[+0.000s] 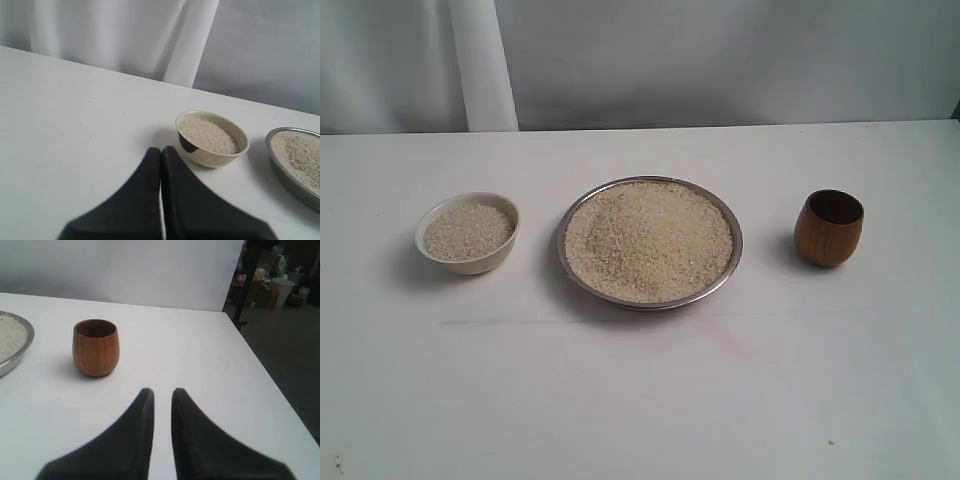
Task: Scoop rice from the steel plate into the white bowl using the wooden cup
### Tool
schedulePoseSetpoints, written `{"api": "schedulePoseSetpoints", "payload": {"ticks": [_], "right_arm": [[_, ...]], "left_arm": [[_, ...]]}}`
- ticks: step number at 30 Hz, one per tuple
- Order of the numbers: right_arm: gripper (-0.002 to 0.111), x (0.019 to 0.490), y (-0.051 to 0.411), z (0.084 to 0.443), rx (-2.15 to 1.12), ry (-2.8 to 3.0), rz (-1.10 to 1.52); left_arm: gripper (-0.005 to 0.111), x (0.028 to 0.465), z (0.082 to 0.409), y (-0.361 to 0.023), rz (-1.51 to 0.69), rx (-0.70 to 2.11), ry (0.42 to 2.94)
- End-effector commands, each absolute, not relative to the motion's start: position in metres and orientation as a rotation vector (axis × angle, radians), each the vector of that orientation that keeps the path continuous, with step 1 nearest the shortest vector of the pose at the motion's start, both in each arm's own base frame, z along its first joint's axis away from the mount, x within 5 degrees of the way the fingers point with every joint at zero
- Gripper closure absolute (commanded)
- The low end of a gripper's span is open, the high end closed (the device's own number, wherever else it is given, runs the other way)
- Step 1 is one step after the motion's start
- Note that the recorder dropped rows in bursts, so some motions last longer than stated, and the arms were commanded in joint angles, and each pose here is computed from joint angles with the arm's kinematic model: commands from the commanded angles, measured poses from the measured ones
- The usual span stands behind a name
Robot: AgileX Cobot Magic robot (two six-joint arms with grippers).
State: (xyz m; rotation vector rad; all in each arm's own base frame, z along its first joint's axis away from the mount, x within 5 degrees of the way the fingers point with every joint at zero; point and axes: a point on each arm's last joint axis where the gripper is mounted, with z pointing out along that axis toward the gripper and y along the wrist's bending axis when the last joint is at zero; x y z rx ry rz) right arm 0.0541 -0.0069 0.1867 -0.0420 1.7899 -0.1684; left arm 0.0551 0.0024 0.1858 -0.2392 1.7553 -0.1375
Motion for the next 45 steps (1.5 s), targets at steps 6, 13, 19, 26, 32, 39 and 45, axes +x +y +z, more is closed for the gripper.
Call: {"api": "schedulePoseSetpoints", "payload": {"ticks": [6,13,19,26,32,39,45], "right_arm": [[0.096,0.054,-0.007,0.186,-0.038,1.788,-0.176],[0.096,0.054,-0.007,0.186,-0.035,1.788,-0.173],[0.096,0.055,-0.006,0.192,-0.042,1.718,-0.167],[0.096,0.056,-0.003,0.210,-0.061,1.523,-0.153],[0.096,0.055,-0.001,0.224,-0.077,1.360,-0.140],[0.096,0.054,-0.001,0.224,-0.077,1.357,-0.140],[0.096,0.054,-0.001,0.224,-0.077,1.357,-0.140]], "left_arm": [[0.107,0.055,0.189,0.002,-0.147,-0.237,1.737],[0.107,0.055,0.189,0.002,-0.147,-0.237,1.737],[0.107,0.055,0.189,0.002,-0.147,-0.237,1.737],[0.107,0.055,0.189,0.002,-0.147,-0.237,1.737],[0.107,0.055,0.189,0.002,-0.147,-0.237,1.737],[0.107,0.055,0.189,0.002,-0.147,-0.237,1.737],[0.107,0.055,0.189,0.002,-0.147,-0.237,1.737]]}}
